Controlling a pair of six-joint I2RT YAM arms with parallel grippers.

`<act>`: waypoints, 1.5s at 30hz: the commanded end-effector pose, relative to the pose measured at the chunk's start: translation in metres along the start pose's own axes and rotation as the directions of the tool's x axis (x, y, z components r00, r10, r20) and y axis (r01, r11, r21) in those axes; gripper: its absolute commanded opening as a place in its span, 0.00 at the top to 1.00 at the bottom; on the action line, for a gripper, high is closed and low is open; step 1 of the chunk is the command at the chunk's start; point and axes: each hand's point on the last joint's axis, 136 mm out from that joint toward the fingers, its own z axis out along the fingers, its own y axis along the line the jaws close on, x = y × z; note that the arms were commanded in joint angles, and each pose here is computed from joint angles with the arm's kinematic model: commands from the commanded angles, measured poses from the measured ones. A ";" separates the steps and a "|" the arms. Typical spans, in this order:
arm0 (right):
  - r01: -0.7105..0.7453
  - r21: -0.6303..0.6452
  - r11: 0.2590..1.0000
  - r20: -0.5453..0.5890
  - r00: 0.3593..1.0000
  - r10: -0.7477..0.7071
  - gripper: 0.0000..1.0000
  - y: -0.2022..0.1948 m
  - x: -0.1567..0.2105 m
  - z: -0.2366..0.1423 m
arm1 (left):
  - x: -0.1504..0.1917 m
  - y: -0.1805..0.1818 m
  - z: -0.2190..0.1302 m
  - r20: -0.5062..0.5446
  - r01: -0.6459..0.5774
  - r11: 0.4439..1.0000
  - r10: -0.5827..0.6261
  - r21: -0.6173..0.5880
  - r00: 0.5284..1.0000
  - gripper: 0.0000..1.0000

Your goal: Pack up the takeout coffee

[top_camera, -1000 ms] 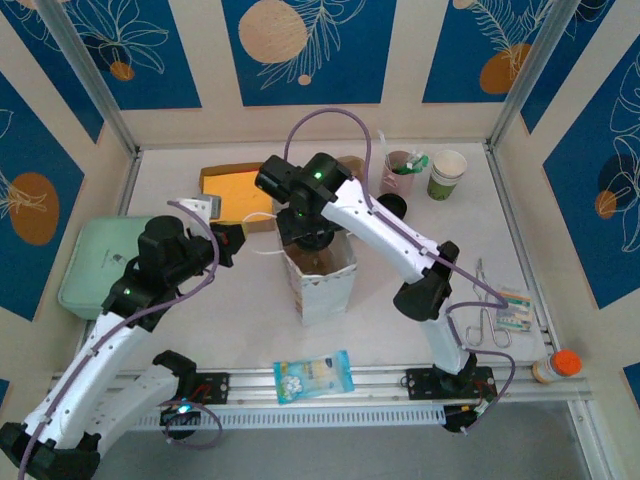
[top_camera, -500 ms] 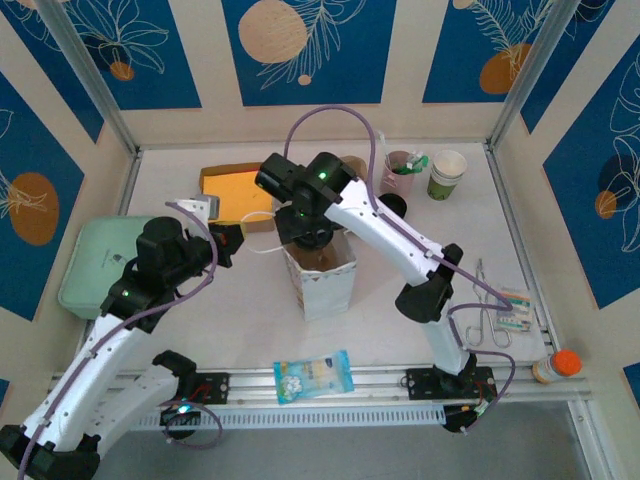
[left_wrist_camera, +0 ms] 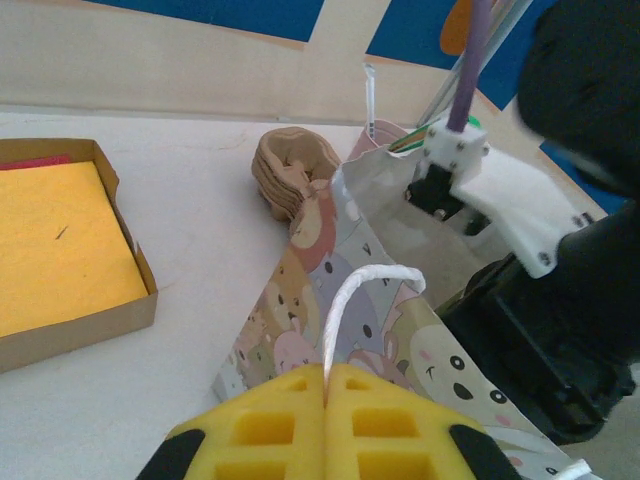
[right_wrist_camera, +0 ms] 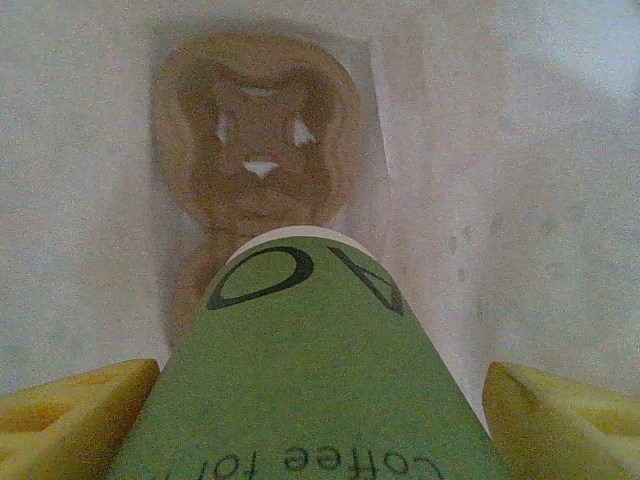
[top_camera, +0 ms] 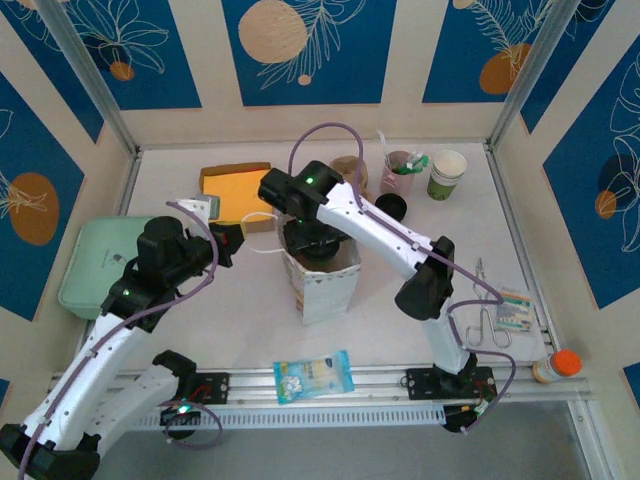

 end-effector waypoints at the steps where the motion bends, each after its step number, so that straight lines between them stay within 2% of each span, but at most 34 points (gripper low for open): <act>1: -0.025 -0.016 1.000 -0.018 1.000 0.025 0.55 -0.014 0.017 -0.020 | -0.013 -0.011 -0.007 0.042 -0.011 0.999 0.010 0.034 0.999 1.00; 9: 0.018 -0.100 0.995 -0.032 0.999 -0.022 0.55 0.006 0.026 -0.021 | -0.013 -0.013 -0.008 0.045 -0.009 0.999 0.007 0.046 0.999 1.00; 12: 0.044 -0.108 0.993 -0.033 0.998 -0.048 0.55 0.007 0.028 -0.021 | -0.017 -0.014 -0.012 0.063 -0.023 0.999 0.020 0.043 0.998 0.65; 13: 0.055 -0.110 0.992 -0.032 0.998 -0.059 0.55 0.007 0.029 -0.022 | -0.020 -0.014 -0.014 0.071 -0.030 0.999 0.027 0.036 0.997 0.58; 15: 0.068 -0.111 0.992 -0.033 0.997 -0.072 0.55 0.006 0.032 -0.022 | -0.027 -0.014 -0.016 0.085 -0.047 0.999 0.045 0.027 0.995 0.53; 21: 0.073 -0.144 0.987 -0.024 0.997 -0.077 0.56 0.010 0.037 -0.025 | -0.045 -0.013 -0.001 0.034 -0.137 0.990 0.138 -0.022 0.990 0.49; 26: 0.060 -0.162 0.985 -0.015 0.998 -0.063 0.56 0.015 0.037 -0.024 | -0.061 -0.002 0.040 -0.071 -0.185 0.980 0.180 -0.073 0.981 0.46; 31: 0.051 -0.164 0.985 -0.006 0.999 -0.053 0.58 0.015 0.039 -0.024 | -0.053 -0.013 0.093 -0.221 -0.158 0.984 0.173 0.081 0.960 0.46; 36: 0.043 -0.177 0.983 -0.007 0.999 -0.045 0.58 0.014 0.044 -0.021 | -0.047 -0.024 0.121 -0.282 -0.145 0.970 0.197 0.196 0.939 0.46; 41: 0.035 -0.187 0.982 -0.002 0.999 -0.036 0.58 0.012 0.046 -0.019 | -0.038 -0.022 0.144 -0.350 -0.125 0.967 0.199 0.223 0.915 0.48; 45: 0.028 -0.189 0.982 0.000 1.000 -0.028 0.58 0.009 0.046 -0.018 | -0.034 -0.019 0.151 -0.384 -0.119 0.968 0.198 0.220 0.902 0.54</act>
